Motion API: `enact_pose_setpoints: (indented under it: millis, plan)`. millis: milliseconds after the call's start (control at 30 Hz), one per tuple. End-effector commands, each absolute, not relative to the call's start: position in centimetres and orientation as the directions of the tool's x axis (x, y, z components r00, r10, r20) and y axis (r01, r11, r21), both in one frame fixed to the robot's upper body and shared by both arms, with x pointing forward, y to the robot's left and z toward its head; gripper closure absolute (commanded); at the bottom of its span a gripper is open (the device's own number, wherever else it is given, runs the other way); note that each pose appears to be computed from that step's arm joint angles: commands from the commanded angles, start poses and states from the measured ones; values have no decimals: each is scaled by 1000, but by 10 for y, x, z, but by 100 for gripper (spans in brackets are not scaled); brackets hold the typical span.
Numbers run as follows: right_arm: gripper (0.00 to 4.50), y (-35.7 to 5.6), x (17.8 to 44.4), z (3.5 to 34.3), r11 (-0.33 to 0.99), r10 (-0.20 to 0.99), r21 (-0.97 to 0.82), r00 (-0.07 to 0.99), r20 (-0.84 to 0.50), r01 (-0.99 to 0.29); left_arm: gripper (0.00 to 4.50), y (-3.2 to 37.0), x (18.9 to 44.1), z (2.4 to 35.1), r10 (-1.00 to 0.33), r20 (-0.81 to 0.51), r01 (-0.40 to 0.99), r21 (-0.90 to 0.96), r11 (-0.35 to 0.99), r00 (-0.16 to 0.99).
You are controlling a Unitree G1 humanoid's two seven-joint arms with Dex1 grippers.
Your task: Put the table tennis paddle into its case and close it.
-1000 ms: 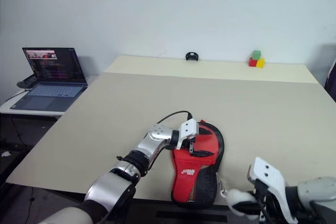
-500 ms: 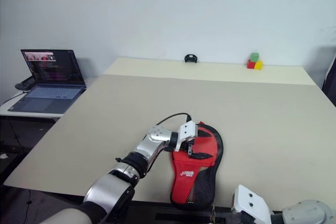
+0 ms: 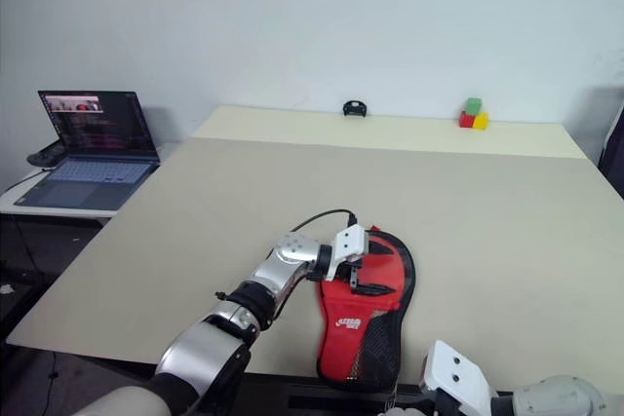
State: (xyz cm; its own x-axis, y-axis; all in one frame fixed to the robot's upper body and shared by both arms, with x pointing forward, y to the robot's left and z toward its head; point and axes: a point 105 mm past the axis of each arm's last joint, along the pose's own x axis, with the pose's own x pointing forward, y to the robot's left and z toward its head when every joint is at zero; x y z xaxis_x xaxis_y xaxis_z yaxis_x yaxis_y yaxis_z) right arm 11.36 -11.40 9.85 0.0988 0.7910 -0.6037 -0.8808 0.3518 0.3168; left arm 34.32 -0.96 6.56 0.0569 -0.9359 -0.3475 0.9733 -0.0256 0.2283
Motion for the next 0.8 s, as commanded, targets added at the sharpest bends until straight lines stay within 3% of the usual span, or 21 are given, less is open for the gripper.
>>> enact_pose_setpoints:
  millis: [33,233,500,633,800]
  plan:
    - [82,-111,117,113,325,812,287,110,-573,-901,18,3,326,18,-871,-492,991,117,-57,8]
    - [82,-118,137,130,348,811,224,173,-558,-910,18,0,330,22,-877,-480,990,135,-42,29]
    - [82,-156,230,163,559,746,6,500,-439,-829,18,-1,336,37,-900,-431,986,166,-17,57]
    - [82,-172,260,160,616,715,-47,584,-385,-786,18,-2,338,44,-909,-411,983,184,-16,63]
    - [82,-168,283,163,618,734,-95,616,-284,-780,18,3,345,62,-927,-362,972,234,14,100]
